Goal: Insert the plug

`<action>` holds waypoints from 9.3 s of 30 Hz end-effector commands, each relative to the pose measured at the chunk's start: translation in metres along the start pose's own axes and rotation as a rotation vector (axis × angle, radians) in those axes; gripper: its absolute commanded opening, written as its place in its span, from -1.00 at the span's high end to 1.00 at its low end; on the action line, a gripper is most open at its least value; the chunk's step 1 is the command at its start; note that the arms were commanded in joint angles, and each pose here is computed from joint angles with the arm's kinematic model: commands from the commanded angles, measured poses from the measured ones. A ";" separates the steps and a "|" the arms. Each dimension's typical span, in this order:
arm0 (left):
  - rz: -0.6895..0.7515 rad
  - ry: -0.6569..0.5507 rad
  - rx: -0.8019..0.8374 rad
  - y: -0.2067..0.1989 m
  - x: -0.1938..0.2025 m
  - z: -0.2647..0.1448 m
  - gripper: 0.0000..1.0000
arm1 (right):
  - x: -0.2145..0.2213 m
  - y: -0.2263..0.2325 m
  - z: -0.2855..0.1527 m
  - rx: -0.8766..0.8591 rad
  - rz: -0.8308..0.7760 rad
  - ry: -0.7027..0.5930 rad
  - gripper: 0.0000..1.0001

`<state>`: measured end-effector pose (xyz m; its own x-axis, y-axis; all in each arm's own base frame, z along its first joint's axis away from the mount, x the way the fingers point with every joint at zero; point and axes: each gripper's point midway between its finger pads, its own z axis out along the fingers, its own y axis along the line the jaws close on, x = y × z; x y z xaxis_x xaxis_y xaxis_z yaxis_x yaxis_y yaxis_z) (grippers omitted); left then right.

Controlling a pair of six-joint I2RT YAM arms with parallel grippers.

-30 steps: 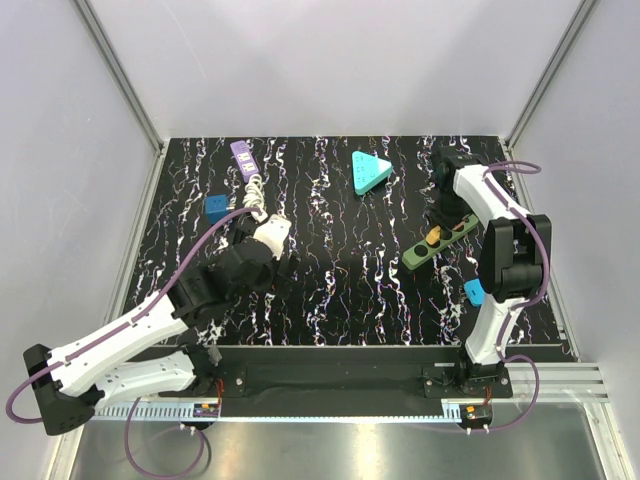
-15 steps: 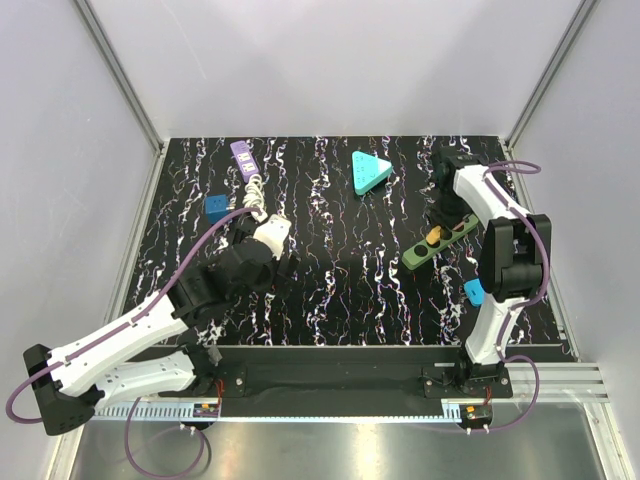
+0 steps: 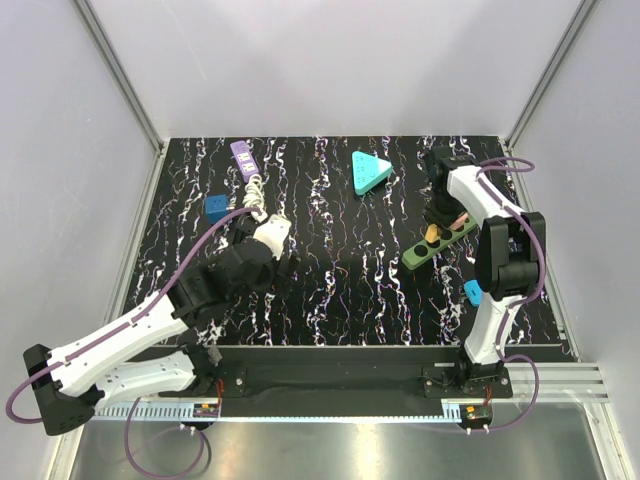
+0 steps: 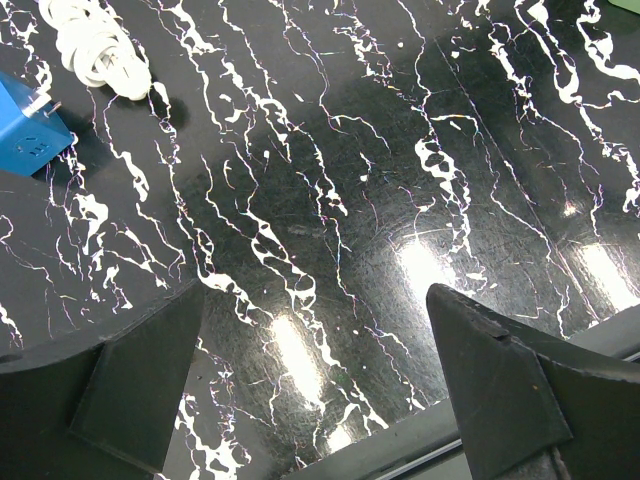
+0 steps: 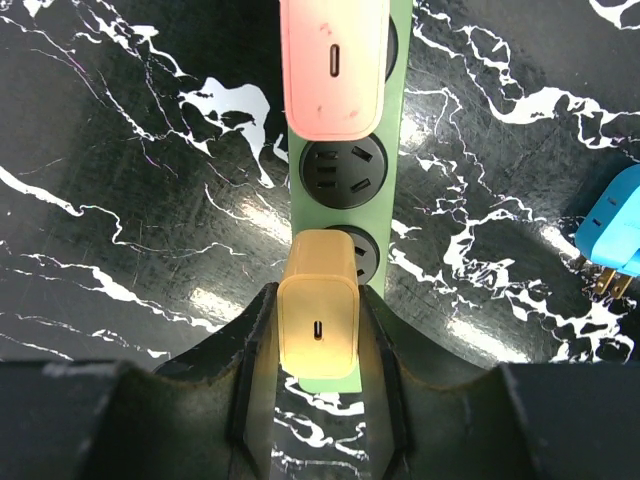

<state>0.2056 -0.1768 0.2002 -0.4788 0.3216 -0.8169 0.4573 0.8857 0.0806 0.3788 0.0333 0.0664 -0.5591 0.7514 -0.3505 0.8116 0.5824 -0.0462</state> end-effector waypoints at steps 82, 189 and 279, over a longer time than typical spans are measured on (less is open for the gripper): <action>-0.215 -0.161 0.289 -0.044 -0.070 -0.030 -0.98 | 0.072 -0.028 0.015 -0.065 -0.121 0.124 0.51; -0.391 -0.004 0.348 -0.039 -0.045 0.000 -0.98 | 0.137 -0.070 -0.052 -0.494 -0.262 0.250 0.40; -0.366 0.289 -0.064 0.088 0.004 0.113 -0.82 | 0.164 -0.013 -0.139 -0.961 -0.618 0.225 -0.81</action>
<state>0.3062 -0.1360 0.1230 -0.8388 -0.1203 -0.5310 0.0185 0.9684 -0.2487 0.2567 0.1876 0.1301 -0.9135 0.2537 -0.3181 0.0199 0.8087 0.5878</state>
